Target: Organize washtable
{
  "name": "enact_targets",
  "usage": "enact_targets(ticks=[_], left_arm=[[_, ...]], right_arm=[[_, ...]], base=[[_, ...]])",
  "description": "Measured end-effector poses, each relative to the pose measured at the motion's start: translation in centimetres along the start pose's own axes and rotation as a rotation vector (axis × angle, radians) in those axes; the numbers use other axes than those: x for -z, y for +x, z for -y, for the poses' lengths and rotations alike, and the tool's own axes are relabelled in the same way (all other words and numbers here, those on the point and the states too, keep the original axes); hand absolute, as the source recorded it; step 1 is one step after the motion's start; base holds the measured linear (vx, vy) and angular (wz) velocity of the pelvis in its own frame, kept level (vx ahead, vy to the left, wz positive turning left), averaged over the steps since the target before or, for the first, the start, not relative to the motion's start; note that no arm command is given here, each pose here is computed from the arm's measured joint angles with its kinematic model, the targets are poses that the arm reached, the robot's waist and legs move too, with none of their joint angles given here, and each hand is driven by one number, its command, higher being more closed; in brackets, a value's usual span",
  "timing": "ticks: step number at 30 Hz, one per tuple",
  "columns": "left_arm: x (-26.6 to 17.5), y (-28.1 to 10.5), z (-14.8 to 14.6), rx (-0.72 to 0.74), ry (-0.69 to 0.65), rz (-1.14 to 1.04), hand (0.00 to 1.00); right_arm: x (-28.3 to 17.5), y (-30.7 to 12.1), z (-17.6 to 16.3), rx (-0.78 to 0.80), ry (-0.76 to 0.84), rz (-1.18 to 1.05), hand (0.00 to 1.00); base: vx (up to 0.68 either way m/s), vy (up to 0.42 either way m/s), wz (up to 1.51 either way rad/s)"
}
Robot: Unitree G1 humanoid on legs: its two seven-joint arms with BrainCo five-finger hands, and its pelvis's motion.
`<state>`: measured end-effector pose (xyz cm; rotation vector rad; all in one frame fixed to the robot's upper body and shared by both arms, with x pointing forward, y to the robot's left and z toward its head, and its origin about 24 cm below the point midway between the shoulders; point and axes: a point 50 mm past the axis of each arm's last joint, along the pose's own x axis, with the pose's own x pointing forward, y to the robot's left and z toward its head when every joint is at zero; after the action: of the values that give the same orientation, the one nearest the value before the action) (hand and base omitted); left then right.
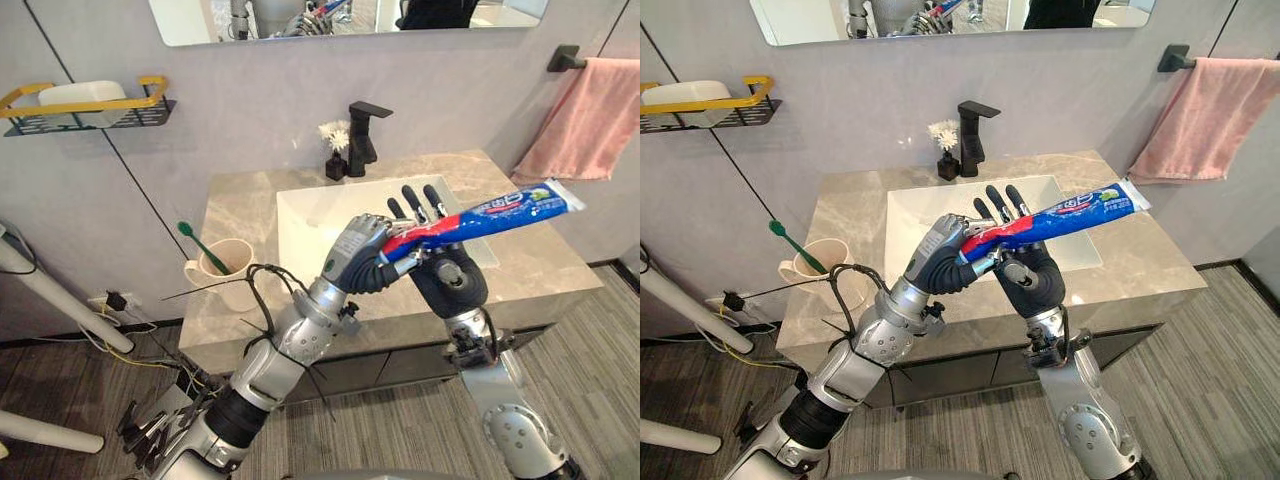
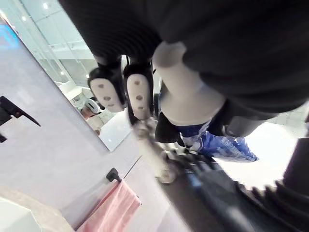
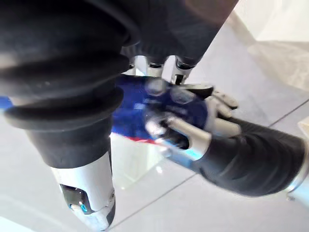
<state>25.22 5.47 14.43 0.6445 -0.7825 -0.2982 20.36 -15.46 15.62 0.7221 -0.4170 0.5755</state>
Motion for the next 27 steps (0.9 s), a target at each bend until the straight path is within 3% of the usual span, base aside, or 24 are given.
enact_targets(ticks=[7, 27], left_arm=[[2.1, -2.2, -0.3, 0.045, 0.03, -0.121, 1.0], [2.5, -2.3, -0.7, 0.069, 0.038, -0.138, 1.0]], right_arm=[[-3.0, 0.4, 0.8, -0.019, -0.148, 0.071, 0.0], [-4.3, 1.2, 1.7, -0.042, -0.248, 0.071, 0.0]], base=[[0.0, -0.005, -0.06], [0.0, -0.002, 0.0]])
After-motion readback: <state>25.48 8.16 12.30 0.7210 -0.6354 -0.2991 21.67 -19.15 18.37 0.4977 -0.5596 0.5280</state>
